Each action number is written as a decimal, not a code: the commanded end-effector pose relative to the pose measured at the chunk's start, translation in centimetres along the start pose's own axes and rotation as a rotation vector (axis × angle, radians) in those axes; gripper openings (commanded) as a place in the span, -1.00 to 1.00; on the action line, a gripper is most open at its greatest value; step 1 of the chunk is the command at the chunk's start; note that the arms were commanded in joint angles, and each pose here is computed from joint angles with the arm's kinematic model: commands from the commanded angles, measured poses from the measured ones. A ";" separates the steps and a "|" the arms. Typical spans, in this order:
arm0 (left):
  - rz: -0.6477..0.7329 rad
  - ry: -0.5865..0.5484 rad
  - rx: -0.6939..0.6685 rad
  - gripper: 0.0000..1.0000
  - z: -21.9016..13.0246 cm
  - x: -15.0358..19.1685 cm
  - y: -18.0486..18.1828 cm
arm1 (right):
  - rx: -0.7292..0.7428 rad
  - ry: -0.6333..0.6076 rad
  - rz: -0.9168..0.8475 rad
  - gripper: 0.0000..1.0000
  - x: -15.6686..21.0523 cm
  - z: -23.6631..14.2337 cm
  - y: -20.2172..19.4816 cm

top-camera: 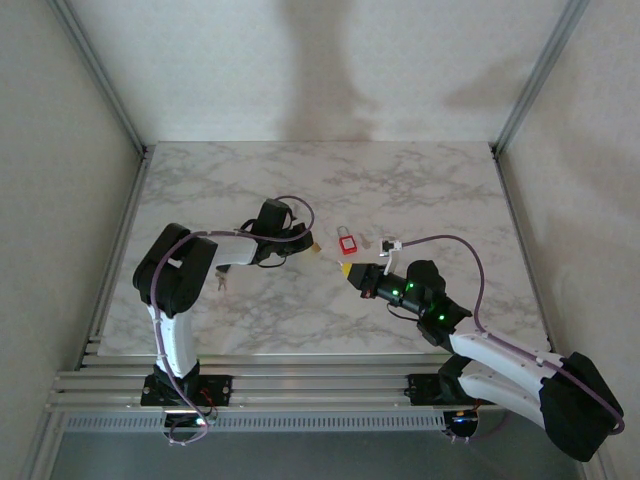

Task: Lock with the key

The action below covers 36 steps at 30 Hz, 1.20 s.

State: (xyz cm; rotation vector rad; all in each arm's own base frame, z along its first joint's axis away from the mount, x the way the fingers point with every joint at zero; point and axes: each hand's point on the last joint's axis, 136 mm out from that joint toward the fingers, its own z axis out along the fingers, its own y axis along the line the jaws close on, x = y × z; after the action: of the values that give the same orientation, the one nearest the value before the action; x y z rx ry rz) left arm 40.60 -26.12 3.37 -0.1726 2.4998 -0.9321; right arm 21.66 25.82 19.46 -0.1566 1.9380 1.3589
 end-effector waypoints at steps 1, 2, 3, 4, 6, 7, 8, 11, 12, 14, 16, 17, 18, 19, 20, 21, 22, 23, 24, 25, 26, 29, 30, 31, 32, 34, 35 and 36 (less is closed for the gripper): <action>-0.002 0.032 -0.102 -0.81 0.5 0.8 2.7 | -0.040 -0.014 -0.007 -1.00 -0.5 0.0 0.8; -0.001 0.033 -0.103 -0.81 0.5 0.8 2.7 | -0.039 -0.014 -0.007 -1.00 -0.5 0.0 0.8; 0.001 0.031 -0.104 -0.80 0.5 0.8 2.7 | -0.038 -0.014 -0.006 -1.00 -0.5 0.0 0.8; 0.003 0.030 -0.105 -0.79 0.4 0.7 2.6 | -0.040 -0.014 -0.005 -1.00 -0.5 0.0 0.8; 0.005 0.028 -0.107 -0.76 0.3 0.6 2.6 | -0.039 -0.013 -0.005 -1.00 -0.5 0.0 0.8; 0.006 0.026 -0.109 -0.76 0.3 0.5 2.6 | -0.040 -0.014 -0.004 -1.00 -0.5 0.0 0.8; 0.007 0.026 -0.111 -0.75 0.3 0.5 2.6 | -0.039 -0.013 -0.003 -1.00 -0.5 0.0 0.8; 0.007 0.026 -0.112 -0.73 0.2 0.4 2.5 | -0.041 -0.013 -0.004 -1.00 -0.5 0.0 0.8; 0.008 0.023 -0.109 -0.73 0.1 0.3 2.4 | -0.039 -0.012 -0.003 -1.00 -0.5 0.0 0.8; 0.009 0.021 -0.111 -0.72 0.1 0.2 2.3 | -0.041 -0.012 -0.004 -1.00 -0.5 0.0 0.8; 0.010 0.019 -0.115 -0.71 0.1 0.1 2.3 | -0.042 -0.012 -0.004 -1.00 -0.5 0.0 0.9; 0.010 0.017 -0.116 -0.70 0.1 0.0 2.3 | -0.041 -0.012 -0.004 -1.00 -0.5 0.0 0.8; 0.010 0.016 -0.118 -0.70 0.1 0.0 2.4 | -0.042 -0.011 -0.004 -1.00 -0.5 0.0 0.8; 0.008 0.017 -0.118 -0.70 0.1 0.0 2.3 | -0.041 -0.012 -0.004 -1.00 -0.5 0.0 0.8; 0.009 0.017 -0.119 -0.70 0.2 0.0 2.3 | -0.041 -0.009 -0.003 -1.00 -0.5 0.1 0.8; 0.007 0.016 -0.120 -0.69 0.2 -0.1 2.4 | -0.041 -0.010 -0.003 -1.00 -0.5 0.1 0.8; 0.005 0.015 -0.123 -0.69 0.3 -0.1 2.5 | -0.042 -0.010 -0.002 -1.00 -0.5 0.1 0.9; 0.004 0.016 -0.127 -0.69 0.3 -0.1 2.5 | -0.041 -0.010 -0.001 -1.00 -0.5 0.1 0.8; 0.003 0.014 -0.129 -0.69 0.3 -0.2 2.5 | -0.041 -0.009 -0.003 -1.00 -0.5 0.1 0.9; 0.002 0.014 -0.132 -0.69 0.4 -0.3 2.6 | -0.042 -0.009 -0.001 -1.00 -0.5 0.1 0.8; 0.000 0.013 -0.132 -0.69 0.4 -0.4 2.6 | -0.043 -0.009 -0.002 -1.00 -0.5 0.1 0.9; -0.004 0.008 -0.131 -0.68 0.5 -0.7 2.4 | -0.041 -0.006 0.001 -1.00 -0.4 0.1 0.8; -0.005 0.008 -0.129 -0.68 0.5 -0.8 2.3 | -0.044 -0.008 -0.001 -1.00 -0.5 0.1 0.9; -0.005 0.005 -0.128 -0.68 0.5 -1.0 2.2 | -0.045 -0.008 -0.002 -1.00 -0.5 0.1 0.9; -0.008 0.004 -0.130 -0.68 0.5 -1.1 2.3 | -0.044 -0.006 0.000 -1.00 -0.4 0.1 0.9; -0.008 0.004 -0.129 -0.67 0.5 -1.3 2.1 | -0.045 -0.007 -0.001 -1.00 -0.4 0.1 0.9; -0.007 0.004 -0.126 -0.67 0.5 -1.3 2.0 | -0.041 -0.005 0.002 -1.00 -0.4 0.1 0.8; -0.006 0.002 -0.126 -0.67 0.4 -1.5 1.9 | -0.041 -0.003 0.004 -1.00 -0.4 0.2 0.8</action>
State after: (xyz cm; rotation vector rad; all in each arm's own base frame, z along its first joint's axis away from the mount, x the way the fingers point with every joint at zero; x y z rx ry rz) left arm 41.28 -25.21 2.57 -0.2009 2.5601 -0.8199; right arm 21.38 26.05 19.29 -0.1699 1.9493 1.3773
